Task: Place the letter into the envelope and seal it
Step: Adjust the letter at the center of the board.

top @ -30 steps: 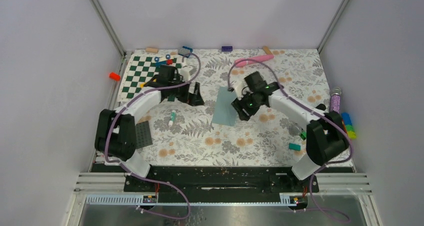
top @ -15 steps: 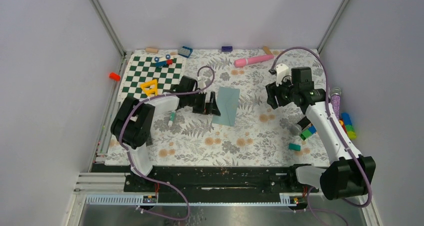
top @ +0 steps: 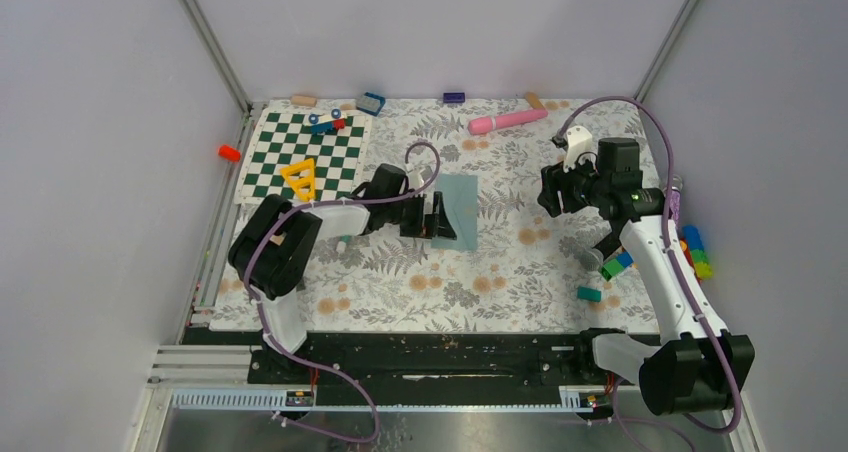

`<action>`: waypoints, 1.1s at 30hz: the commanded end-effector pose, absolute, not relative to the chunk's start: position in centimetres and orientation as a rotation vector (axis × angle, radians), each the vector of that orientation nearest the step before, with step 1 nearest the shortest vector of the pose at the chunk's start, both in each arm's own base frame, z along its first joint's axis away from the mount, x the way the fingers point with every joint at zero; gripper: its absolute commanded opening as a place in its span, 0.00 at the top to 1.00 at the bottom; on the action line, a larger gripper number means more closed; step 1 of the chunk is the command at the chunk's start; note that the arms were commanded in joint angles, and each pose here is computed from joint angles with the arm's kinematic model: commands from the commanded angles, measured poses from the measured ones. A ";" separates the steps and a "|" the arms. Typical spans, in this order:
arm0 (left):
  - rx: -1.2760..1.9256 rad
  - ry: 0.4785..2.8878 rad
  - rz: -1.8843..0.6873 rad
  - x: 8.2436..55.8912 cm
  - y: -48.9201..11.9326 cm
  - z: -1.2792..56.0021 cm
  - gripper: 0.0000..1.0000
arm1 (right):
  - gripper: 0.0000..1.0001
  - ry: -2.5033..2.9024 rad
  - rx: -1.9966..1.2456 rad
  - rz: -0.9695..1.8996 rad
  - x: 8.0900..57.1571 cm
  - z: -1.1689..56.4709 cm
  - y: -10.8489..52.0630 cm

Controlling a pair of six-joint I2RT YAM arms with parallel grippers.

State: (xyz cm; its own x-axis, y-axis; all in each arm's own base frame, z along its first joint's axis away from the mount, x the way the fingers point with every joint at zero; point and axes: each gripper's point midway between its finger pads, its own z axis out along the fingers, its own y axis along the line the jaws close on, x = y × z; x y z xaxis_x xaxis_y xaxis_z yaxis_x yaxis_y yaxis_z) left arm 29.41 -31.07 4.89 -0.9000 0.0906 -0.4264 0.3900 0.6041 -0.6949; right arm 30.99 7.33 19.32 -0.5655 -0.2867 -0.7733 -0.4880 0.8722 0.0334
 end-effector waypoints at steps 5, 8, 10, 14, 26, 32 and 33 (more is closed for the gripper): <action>0.475 2.547 -1.301 25.3 -36.5 2.3 0.01 | 0.34 2.151 -0.537 0.310 31.6 20.4 7.3; 0.525 2.566 -1.362 24.1 -39.4 1.5 0.01 | 0.34 2.146 -0.522 0.291 31.7 20.7 6.9; 0.564 2.556 -1.381 24.0 -41.4 1.3 0.01 | 0.34 2.142 -0.508 0.278 31.7 20.9 6.5; 0.609 2.493 -1.368 26.2 -44.1 2.1 0.01 | 0.33 2.123 -0.481 0.260 31.6 21.4 5.8; 0.837 2.305 -1.245 29.9 -47.3 6.9 0.01 | 0.34 2.100 -0.456 0.220 31.7 22.0 4.9; 0.876 2.295 -1.267 30.6 -48.6 7.6 0.01 | 0.34 2.104 -0.413 0.199 31.9 22.1 3.8; 0.889 2.284 -1.288 30.3 -48.7 8.3 0.01 | 0.34 2.104 -0.409 0.199 31.9 22.0 3.7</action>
State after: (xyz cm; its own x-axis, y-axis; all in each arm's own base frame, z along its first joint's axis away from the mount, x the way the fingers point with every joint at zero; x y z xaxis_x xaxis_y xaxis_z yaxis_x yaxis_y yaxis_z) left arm 30.31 -48.10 6.88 -0.7604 0.3185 -0.5660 0.6486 0.4177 -0.6362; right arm 31.50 4.49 20.91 -0.5284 -0.2301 -0.8172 -0.3982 0.9173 -0.0008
